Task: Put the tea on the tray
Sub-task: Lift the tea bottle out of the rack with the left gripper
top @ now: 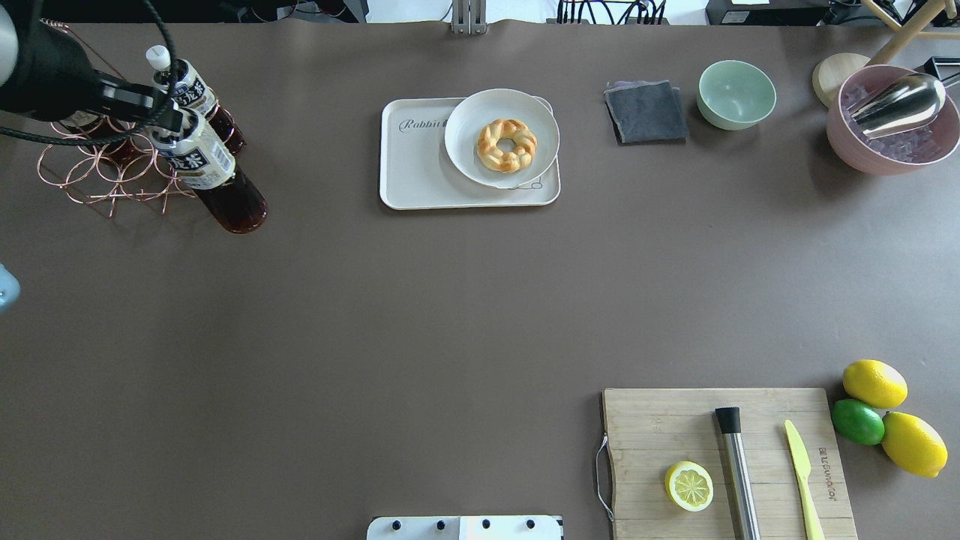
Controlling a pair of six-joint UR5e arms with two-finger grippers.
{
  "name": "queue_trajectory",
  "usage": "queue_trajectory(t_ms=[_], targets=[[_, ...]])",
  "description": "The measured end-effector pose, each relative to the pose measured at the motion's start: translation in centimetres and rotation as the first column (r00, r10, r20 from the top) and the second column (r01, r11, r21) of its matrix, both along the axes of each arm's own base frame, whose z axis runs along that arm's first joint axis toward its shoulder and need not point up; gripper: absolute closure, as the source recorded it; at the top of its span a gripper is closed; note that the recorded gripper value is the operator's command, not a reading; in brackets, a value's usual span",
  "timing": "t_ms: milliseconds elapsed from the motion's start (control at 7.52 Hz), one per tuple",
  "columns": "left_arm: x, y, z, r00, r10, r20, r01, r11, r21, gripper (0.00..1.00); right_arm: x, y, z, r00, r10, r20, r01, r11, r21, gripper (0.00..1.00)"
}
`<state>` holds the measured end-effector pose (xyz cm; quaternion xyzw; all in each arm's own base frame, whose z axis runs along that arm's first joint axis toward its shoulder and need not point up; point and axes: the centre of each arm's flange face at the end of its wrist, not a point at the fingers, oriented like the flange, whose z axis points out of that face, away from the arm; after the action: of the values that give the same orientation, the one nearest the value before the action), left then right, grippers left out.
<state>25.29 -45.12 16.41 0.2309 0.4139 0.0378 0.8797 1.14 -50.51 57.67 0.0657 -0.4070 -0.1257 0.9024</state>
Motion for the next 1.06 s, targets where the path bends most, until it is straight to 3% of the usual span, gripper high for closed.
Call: queue_trajectory(t_ms=[266,532,1063], targets=[[8.6,2.9,-4.4,1.000,0.003,-0.013,-0.003,1.000,0.007,1.00,-0.2,-0.1,-0.2,1.000,-0.003,0.000,0.003,1.000,0.003,0.00],[16.7,3.9,-8.6,1.000,-0.015,-0.020,0.015,1.000,-0.004,1.00,-0.3,-0.2,-0.2,1.000,-0.005,0.000,0.005,1.000,0.005,0.00],[25.2,6.8,-10.3,1.000,-0.029,-0.011,0.030,1.000,0.002,1.00,-0.3,0.0,0.0,1.000,-0.006,0.000,0.006,1.000,0.003,0.00]])
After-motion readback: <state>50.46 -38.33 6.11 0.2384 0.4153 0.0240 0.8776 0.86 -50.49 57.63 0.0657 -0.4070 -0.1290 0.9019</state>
